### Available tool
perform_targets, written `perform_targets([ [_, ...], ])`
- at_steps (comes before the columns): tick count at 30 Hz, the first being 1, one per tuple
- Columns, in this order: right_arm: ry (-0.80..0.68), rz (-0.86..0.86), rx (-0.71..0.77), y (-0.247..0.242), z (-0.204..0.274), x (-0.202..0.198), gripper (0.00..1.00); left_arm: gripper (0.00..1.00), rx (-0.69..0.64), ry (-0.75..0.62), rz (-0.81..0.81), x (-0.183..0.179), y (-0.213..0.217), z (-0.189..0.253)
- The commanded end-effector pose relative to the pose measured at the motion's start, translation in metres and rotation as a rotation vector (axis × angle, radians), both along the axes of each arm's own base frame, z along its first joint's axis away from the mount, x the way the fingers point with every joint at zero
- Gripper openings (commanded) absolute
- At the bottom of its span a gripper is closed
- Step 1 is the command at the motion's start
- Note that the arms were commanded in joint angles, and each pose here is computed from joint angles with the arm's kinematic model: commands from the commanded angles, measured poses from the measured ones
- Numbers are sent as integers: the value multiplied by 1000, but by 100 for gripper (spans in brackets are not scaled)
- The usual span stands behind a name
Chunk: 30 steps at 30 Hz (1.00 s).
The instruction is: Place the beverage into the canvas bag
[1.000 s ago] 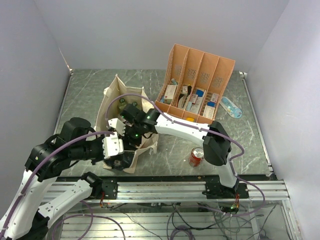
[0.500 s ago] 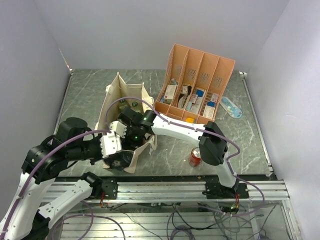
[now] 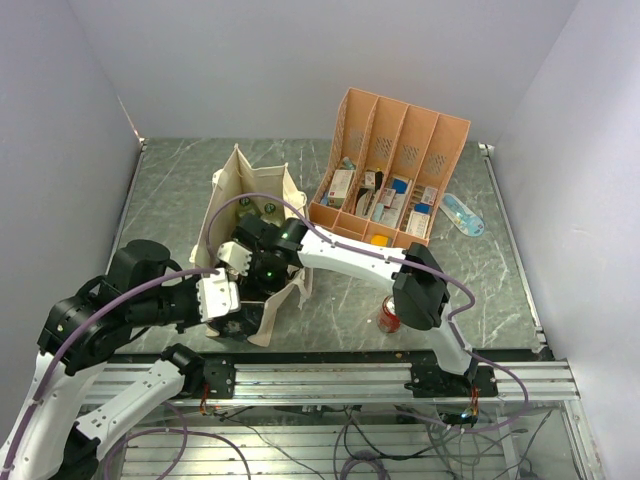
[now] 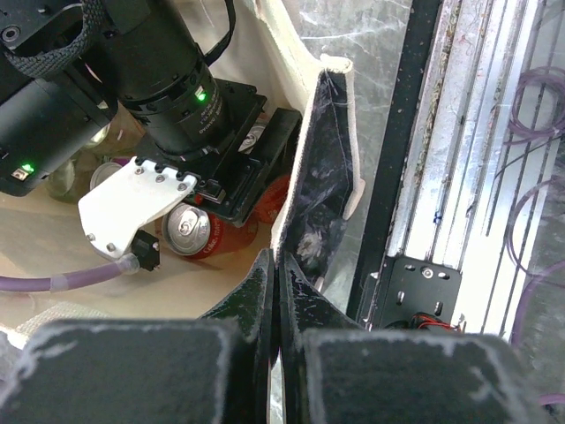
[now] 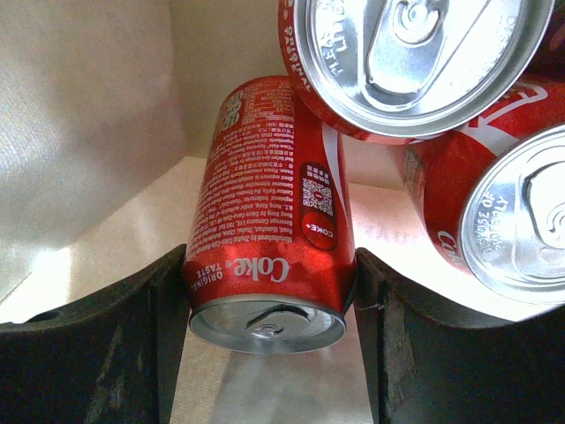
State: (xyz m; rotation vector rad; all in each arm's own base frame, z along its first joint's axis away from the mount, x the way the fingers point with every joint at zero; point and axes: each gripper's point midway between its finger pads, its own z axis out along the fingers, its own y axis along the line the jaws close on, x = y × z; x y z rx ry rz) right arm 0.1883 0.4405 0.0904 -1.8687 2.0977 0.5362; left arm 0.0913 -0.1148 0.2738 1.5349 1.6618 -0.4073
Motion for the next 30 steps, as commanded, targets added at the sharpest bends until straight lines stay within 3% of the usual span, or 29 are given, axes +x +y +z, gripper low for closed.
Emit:
perform_targets([
  [1, -141, -73, -122, -23, -16, 43, 0, 7, -54, -23, -50, -16, -1, 16],
  [10, -189, -90, -137, -30, -12, 53, 0, 7, -53, -25, -71, -18, -2, 11],
  [20, -96, -62, -121, -26, -28, 37, 0, 7, -56, -26, -73, -16, -4, 11],
  [30, 28, -13, -70, -12, -31, 14, 29, 7, -62, -40, -77, -11, -7, 11],
])
